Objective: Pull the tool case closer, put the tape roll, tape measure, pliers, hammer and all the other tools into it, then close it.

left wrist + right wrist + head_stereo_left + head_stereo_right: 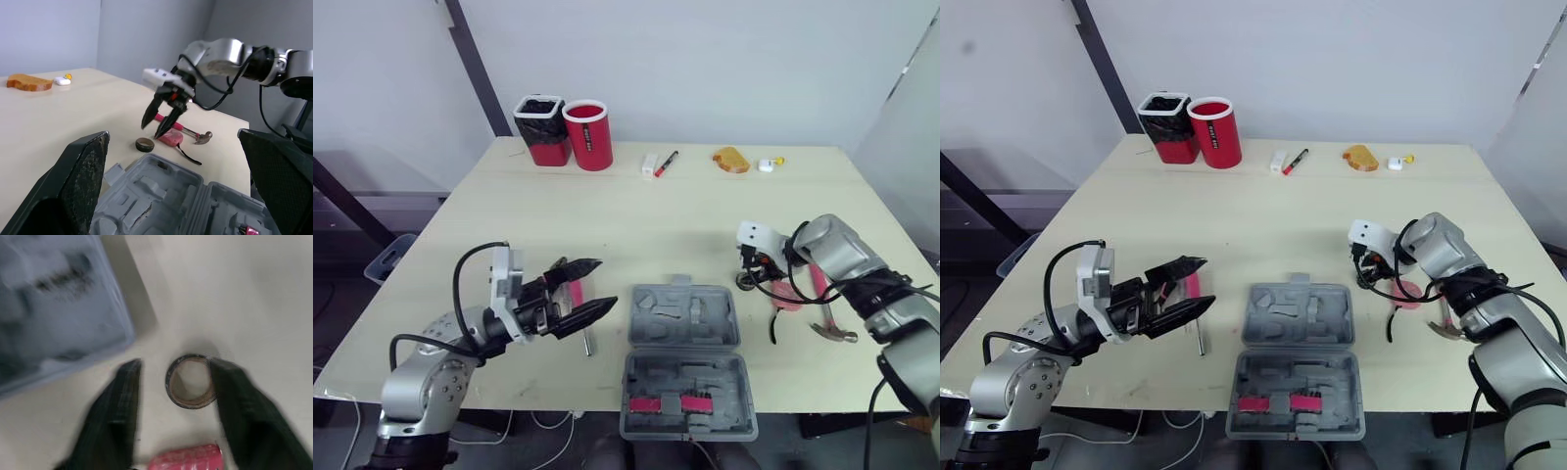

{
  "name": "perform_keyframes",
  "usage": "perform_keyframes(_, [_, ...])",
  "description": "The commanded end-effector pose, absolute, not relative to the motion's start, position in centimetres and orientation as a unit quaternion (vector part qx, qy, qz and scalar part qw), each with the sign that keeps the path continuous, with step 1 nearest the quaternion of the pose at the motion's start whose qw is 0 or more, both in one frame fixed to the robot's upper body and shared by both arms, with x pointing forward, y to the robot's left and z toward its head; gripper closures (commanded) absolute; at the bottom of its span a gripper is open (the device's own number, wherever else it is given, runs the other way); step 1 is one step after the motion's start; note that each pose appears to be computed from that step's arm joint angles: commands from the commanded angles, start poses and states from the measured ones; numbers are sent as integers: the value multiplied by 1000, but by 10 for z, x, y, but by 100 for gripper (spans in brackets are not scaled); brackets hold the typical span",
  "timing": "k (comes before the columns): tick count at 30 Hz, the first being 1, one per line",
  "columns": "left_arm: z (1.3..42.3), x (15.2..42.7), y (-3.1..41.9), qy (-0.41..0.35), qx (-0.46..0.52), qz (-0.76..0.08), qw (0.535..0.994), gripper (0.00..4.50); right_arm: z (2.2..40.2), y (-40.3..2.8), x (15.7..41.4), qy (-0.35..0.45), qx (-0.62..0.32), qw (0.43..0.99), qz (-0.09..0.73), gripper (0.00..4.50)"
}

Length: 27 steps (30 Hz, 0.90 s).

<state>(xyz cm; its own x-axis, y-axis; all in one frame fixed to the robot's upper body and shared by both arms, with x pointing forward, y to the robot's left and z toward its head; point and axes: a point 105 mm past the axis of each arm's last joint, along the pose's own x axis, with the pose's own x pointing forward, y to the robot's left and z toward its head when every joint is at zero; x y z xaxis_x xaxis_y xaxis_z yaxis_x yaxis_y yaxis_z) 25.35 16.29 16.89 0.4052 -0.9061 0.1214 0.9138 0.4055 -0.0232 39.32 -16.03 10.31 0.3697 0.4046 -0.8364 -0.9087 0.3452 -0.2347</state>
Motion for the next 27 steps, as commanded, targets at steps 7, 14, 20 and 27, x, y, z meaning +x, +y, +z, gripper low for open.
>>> perform_keyframes(7, [173, 248, 158, -57, -23, -556, 829, 0, 95, -162, 408, 364, -383, 731, 432, 241])
perform_keyframes(14, [173, 247, 155, -56, -18, -564, 824, 0, 82, -160, 408, 375, -384, 724, 433, 427])
perform_keyframes(20, [174, 247, 153, -59, -17, -569, 820, 0, 92, -152, 411, 352, -391, 724, 446, 440])
perform_keyframes(27, [157, 239, 193, -27, -30, -513, 858, 0, 151, -82, 375, 270, -428, 637, 582, 440])
